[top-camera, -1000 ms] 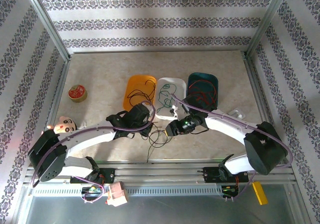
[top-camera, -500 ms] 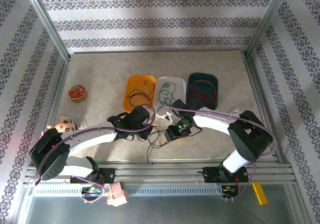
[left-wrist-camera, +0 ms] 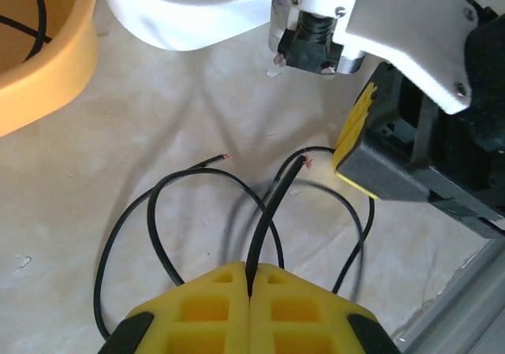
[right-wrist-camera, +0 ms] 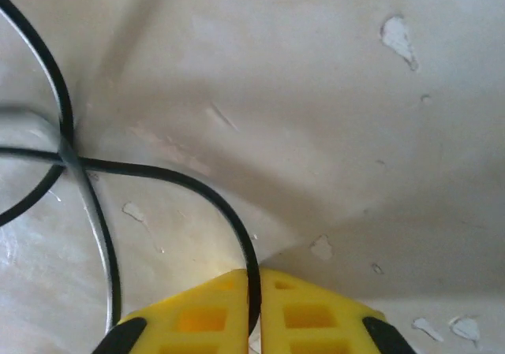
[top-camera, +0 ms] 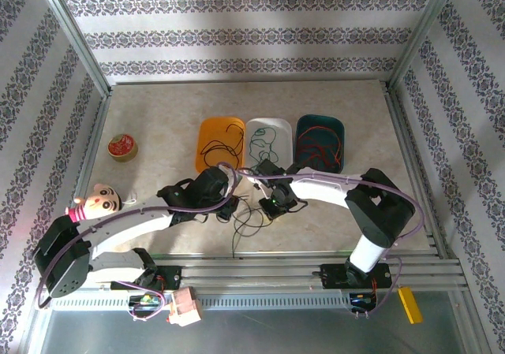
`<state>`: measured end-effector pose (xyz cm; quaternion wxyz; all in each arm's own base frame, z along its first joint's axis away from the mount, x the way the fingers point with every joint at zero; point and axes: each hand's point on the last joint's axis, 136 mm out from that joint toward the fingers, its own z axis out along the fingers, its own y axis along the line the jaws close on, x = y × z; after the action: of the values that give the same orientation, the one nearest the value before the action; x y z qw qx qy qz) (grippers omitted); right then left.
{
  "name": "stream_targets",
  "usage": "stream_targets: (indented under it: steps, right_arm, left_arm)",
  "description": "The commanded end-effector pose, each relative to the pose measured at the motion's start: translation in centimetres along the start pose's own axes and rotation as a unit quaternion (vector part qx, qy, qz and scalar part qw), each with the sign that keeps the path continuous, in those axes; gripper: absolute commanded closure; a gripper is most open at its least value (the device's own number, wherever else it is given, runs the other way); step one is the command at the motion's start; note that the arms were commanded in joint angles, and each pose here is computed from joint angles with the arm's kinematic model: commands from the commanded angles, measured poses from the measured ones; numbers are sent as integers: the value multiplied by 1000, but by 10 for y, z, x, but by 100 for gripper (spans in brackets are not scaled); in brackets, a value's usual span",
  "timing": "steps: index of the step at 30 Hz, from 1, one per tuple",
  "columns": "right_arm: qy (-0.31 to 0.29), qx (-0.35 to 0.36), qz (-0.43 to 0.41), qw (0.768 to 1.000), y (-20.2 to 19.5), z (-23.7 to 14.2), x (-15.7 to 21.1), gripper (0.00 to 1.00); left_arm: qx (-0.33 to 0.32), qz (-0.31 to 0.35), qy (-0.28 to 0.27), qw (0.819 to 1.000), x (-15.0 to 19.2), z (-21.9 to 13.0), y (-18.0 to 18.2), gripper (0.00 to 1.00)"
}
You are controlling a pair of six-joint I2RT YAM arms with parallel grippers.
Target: Untangle the cables
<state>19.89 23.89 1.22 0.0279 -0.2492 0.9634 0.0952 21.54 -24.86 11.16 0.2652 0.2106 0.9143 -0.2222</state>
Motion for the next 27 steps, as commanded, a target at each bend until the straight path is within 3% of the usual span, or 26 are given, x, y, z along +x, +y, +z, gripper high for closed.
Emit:
stream_targets:
  steps: [1,7,16,23,27]
  right_arm:
    - [-7,42,-1,999,-11,1,6,97]
    - [-81,98,39,991,-37,-27,0,100]
    - [-158,176,166,957,-101,-69,8,100]
    - [-209,166,256,929,-131,-93,20,100]
    - [-266,114,261,921,-126,-109,12,100]
  left_arm:
    - [17,7,-47,999,-15,-15,-5,100]
    - [4,28,-135,990,-41,-52,-2,100]
    - [-39,23,-245,969,-69,-104,14,100]
    - [-46,21,-280,959,-78,-126,19,100]
    - [-44,26,-280,959,-79,-129,17,100]
